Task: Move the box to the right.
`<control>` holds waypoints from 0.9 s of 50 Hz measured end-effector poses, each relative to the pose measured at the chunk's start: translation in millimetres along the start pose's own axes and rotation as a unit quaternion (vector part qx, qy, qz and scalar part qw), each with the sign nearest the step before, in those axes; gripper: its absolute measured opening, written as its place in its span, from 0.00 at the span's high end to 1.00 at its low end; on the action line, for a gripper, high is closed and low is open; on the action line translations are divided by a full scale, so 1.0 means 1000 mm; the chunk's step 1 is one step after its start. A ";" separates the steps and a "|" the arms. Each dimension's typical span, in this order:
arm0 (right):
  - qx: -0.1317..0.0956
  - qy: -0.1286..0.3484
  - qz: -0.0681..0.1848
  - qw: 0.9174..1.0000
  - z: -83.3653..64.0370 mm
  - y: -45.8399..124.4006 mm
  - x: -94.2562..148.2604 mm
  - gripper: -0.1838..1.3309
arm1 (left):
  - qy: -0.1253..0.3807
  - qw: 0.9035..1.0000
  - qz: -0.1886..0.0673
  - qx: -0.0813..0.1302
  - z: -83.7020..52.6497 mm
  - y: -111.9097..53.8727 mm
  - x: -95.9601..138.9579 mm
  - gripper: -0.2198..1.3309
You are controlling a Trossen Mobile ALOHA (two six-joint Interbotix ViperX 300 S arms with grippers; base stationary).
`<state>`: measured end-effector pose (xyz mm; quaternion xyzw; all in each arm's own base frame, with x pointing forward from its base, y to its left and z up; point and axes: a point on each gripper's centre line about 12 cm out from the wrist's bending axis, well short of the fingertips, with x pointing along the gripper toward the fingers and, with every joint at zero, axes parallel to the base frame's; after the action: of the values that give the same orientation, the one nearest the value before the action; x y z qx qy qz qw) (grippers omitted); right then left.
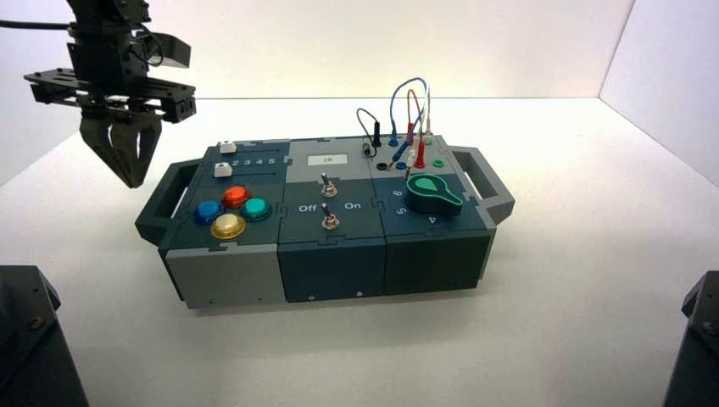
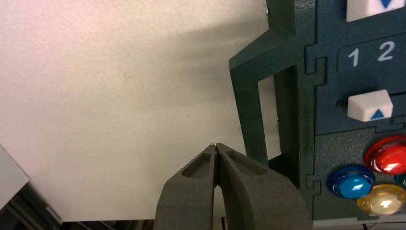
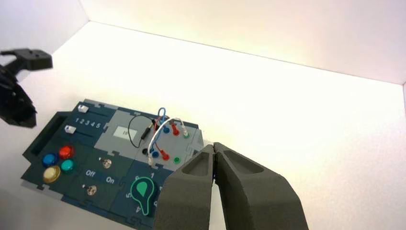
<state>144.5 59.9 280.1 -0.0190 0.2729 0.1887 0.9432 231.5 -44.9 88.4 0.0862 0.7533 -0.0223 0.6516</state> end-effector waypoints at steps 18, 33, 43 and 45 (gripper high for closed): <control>0.002 -0.005 -0.001 1.000 0.002 -0.001 0.003 0.97 | 0.007 1.000 -0.007 0.020 0.005 -0.015 0.006 0.96; 0.009 0.000 -0.002 1.000 0.001 -0.001 0.005 0.97 | 0.015 0.999 -0.009 0.048 0.019 -0.034 0.008 0.96; 0.017 -0.002 0.001 1.000 0.002 0.000 0.004 0.97 | 0.015 0.997 -0.016 0.068 0.032 -0.050 0.010 0.96; 0.017 -0.001 0.000 1.000 0.002 0.000 0.004 0.97 | 0.014 0.997 -0.019 0.073 0.035 -0.056 0.011 0.96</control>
<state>149.2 61.5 279.9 -0.0024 0.2753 0.1838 0.9436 255.7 -103.6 68.2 0.1193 0.7605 -0.0883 0.6321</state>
